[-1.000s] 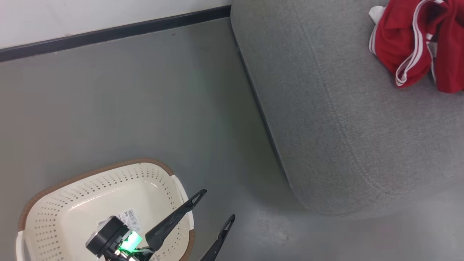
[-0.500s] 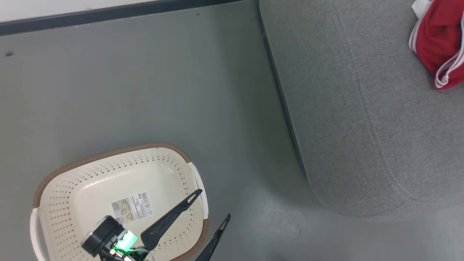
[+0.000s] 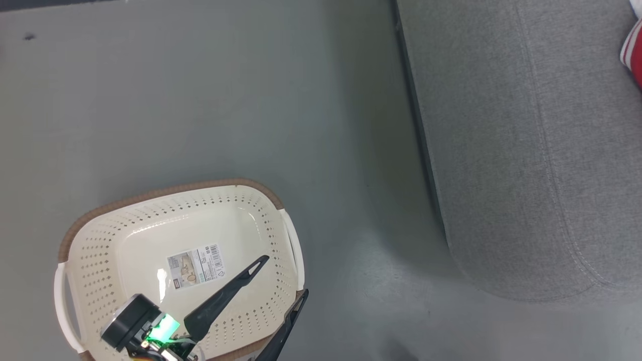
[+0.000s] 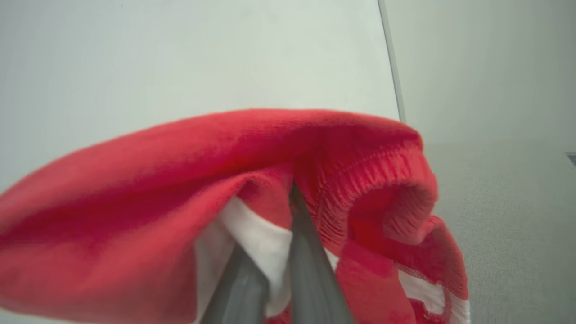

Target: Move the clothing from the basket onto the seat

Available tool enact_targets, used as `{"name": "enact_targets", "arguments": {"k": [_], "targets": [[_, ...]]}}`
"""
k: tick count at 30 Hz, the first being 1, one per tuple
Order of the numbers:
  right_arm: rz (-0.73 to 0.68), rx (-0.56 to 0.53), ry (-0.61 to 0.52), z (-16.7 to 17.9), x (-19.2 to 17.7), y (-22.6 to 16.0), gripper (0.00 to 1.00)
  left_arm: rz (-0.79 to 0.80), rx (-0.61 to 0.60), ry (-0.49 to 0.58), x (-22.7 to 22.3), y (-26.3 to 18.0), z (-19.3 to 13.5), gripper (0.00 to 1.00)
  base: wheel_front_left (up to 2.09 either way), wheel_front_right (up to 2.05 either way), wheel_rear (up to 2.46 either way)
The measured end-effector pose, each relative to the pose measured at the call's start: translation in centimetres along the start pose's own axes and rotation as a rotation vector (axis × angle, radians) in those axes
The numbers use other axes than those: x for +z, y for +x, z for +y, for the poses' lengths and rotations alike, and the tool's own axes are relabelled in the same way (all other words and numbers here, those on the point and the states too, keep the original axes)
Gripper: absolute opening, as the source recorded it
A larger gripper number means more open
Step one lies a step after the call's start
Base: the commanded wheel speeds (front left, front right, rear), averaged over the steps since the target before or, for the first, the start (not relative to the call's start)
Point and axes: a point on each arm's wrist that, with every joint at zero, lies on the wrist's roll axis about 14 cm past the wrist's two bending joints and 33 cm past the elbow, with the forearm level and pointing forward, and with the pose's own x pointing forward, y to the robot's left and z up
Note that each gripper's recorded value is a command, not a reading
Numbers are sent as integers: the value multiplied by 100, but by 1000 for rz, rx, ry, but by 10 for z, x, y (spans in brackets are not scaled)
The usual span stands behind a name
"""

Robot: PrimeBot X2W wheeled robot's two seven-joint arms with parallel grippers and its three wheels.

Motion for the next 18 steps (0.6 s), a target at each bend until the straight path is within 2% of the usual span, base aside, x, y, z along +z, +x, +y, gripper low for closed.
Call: {"name": "enact_targets", "arguments": {"k": [6, 10, 15, 18], "targets": [[144, -42, -44, -10, -48, -7, 0, 10, 25, -8, -4, -3, 8, 100, 0, 0, 0], [277, -55, -115, -21, -81, -17, 0, -20, 112, -70, 2, -1, 23, 100, 0, 0, 0], [367, 15, -194, -6, -108, -26, 0, -15, 158, -61, 1, -5, 36, 100, 0, 0, 0], [410, 20, -223, -8, -118, -32, 0, -8, 163, -71, -1, -7, 37, 100, 0, 0, 0]]}}
